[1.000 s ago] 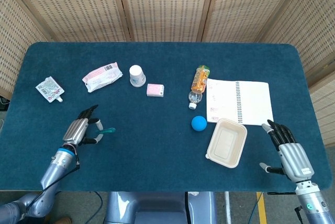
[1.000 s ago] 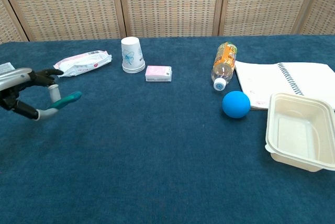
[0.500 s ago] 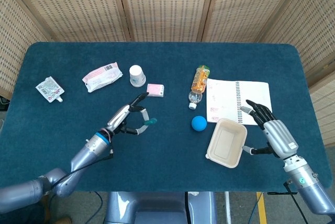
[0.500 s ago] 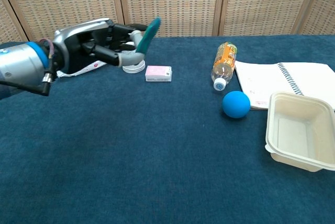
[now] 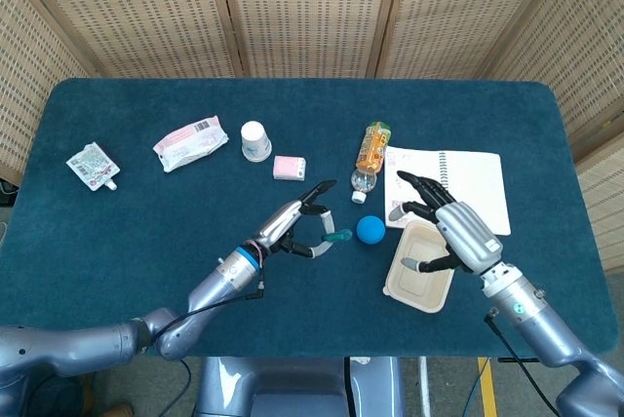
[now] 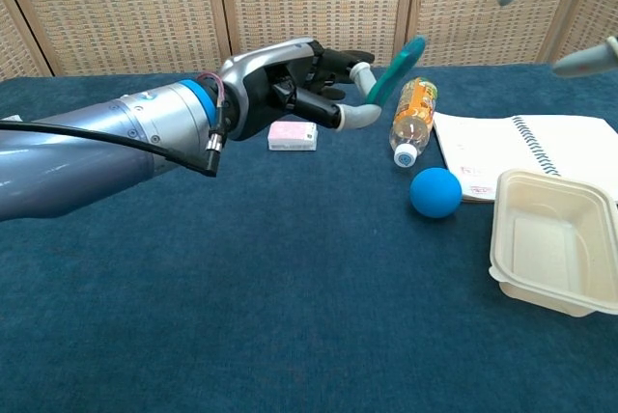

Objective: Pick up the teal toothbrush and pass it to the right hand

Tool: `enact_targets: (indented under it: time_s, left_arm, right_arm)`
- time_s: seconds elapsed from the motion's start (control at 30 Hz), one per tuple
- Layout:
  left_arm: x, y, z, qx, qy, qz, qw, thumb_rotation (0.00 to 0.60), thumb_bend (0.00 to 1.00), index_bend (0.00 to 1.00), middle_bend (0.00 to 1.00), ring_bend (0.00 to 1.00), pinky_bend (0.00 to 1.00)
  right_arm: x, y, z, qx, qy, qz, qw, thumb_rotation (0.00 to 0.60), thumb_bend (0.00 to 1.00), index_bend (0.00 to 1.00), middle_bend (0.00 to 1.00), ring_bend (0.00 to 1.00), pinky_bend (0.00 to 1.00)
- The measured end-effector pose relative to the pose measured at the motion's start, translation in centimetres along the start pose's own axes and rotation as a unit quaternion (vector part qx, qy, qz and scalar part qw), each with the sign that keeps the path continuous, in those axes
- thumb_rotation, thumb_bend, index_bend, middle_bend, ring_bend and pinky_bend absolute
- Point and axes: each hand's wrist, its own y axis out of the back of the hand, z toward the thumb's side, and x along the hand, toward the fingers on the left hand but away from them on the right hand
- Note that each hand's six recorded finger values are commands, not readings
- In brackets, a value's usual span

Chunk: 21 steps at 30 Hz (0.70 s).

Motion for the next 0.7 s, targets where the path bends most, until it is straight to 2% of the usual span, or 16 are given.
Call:
enact_targets:
  time_s: [0.4, 0.7]
  left_arm:
    - [1.3, -1.2, 1.3, -0.006, -0.007, -0.007, 0.9999, 0.6, 0.76, 0.67, 0.0, 0.0, 0.0]
    - [1.8, -1.3, 1.7, -0.013, -0.008, -0.005, 0.9999, 0.6, 0.76, 0.67, 0.0, 0.0, 0.0]
  right_arm:
    - [-3.5, -1.4, 2.0, -0.011, -0.006, 0.023, 0.9997, 0.6, 0.44, 0.45, 0.0, 0.0, 0.0]
    - [-3.9, -2.1, 2.6, -0.005, -0.01, 0.033, 0.9994, 0.6, 0.46, 0.45, 0.0, 0.0, 0.0]
